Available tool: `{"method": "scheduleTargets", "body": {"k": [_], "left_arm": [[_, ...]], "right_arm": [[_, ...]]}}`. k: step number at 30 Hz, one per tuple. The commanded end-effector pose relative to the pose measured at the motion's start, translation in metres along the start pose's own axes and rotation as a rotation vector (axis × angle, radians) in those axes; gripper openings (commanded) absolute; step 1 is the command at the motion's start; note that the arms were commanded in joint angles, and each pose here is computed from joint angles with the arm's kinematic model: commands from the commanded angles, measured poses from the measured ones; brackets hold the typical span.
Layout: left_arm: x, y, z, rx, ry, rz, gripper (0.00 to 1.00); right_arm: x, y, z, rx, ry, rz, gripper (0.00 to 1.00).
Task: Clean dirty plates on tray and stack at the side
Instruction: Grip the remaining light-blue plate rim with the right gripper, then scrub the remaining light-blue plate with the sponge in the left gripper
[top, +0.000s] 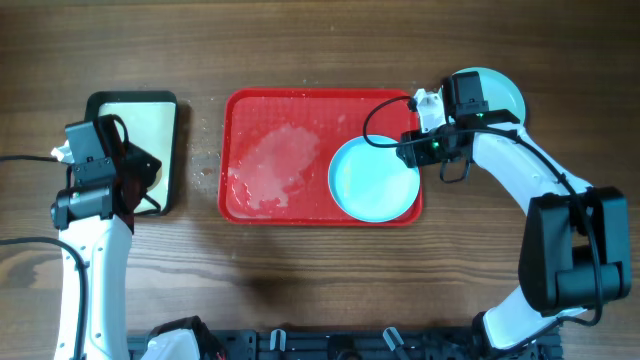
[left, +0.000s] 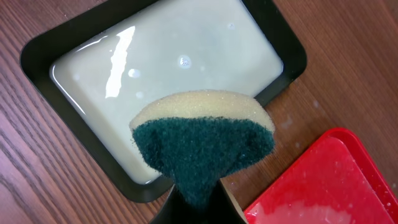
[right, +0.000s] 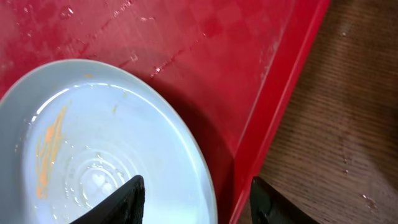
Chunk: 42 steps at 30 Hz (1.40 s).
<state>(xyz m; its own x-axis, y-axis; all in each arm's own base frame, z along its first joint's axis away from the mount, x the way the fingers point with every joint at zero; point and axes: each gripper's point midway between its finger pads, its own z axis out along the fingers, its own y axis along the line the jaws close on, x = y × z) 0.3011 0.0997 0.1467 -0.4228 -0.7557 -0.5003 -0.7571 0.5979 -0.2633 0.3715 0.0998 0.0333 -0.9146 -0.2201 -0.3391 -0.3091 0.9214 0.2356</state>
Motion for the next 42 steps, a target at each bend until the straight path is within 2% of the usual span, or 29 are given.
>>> {"method": "scheduleTargets", "body": {"k": [1,5,8,9,12,16,20,23,24,26,29,32,36,39,42], "left_arm": [[0.002,0.001,0.003,-0.001,0.011,0.014,0.04],[0.002,0.001,0.003,0.0,0.01,0.014,0.04],[0.002,0.001,0.003,-0.001,0.011,0.014,0.04],[0.002,0.001,0.003,-0.001,0.011,0.014,0.04],[0.002,0.001,0.003,-0.001,0.011,0.014,0.04],[0.002,0.001,0.003,-0.001,0.011,0.014,0.04],[0.004,0.002,0.003,-0.005,0.018,0.015,0.04],[0.011,-0.007,0.002,0.049,0.061,0.015,0.04],[0.015,-0.014,0.001,0.09,0.084,0.047,0.04],[0.035,-0.052,-0.008,0.292,0.166,0.196,0.04],[0.078,-0.096,-0.022,0.451,0.281,0.286,0.04],[0.119,-0.135,-0.021,0.51,0.355,0.326,0.04],[0.209,-0.19,-0.004,0.601,0.46,0.485,0.04],[0.259,-0.202,0.022,0.597,0.526,0.522,0.04],[0.294,-0.191,0.05,0.528,0.588,0.536,0.04]], "right_arm": [[0.019,-0.004,0.009,0.017,0.078,0.049,0.54],[0.036,0.003,0.009,0.007,0.146,0.054,0.5],[0.04,0.019,0.012,-0.001,0.169,0.105,0.36],[0.044,0.027,0.013,-0.005,0.188,0.092,0.34],[0.046,0.039,0.015,-0.012,0.2,0.074,0.34],[0.04,0.044,0.022,0.006,0.178,0.133,0.34],[0.07,0.034,0.042,0.06,0.305,0.264,0.31],[0.075,0.031,0.051,0.063,0.325,0.266,0.31],[0.071,0.031,0.052,0.06,0.309,0.262,0.27],[0.057,0.032,0.056,0.047,0.251,0.249,0.05],[0.039,0.045,0.059,0.028,0.198,0.204,0.04],[0.019,0.063,0.062,0.007,0.128,0.178,0.04],[0.011,0.066,0.063,0.009,0.102,0.189,0.04],[0.011,0.063,0.063,0.02,0.101,0.191,0.04],[0.012,0.063,0.062,0.022,0.104,0.193,0.04]]}}
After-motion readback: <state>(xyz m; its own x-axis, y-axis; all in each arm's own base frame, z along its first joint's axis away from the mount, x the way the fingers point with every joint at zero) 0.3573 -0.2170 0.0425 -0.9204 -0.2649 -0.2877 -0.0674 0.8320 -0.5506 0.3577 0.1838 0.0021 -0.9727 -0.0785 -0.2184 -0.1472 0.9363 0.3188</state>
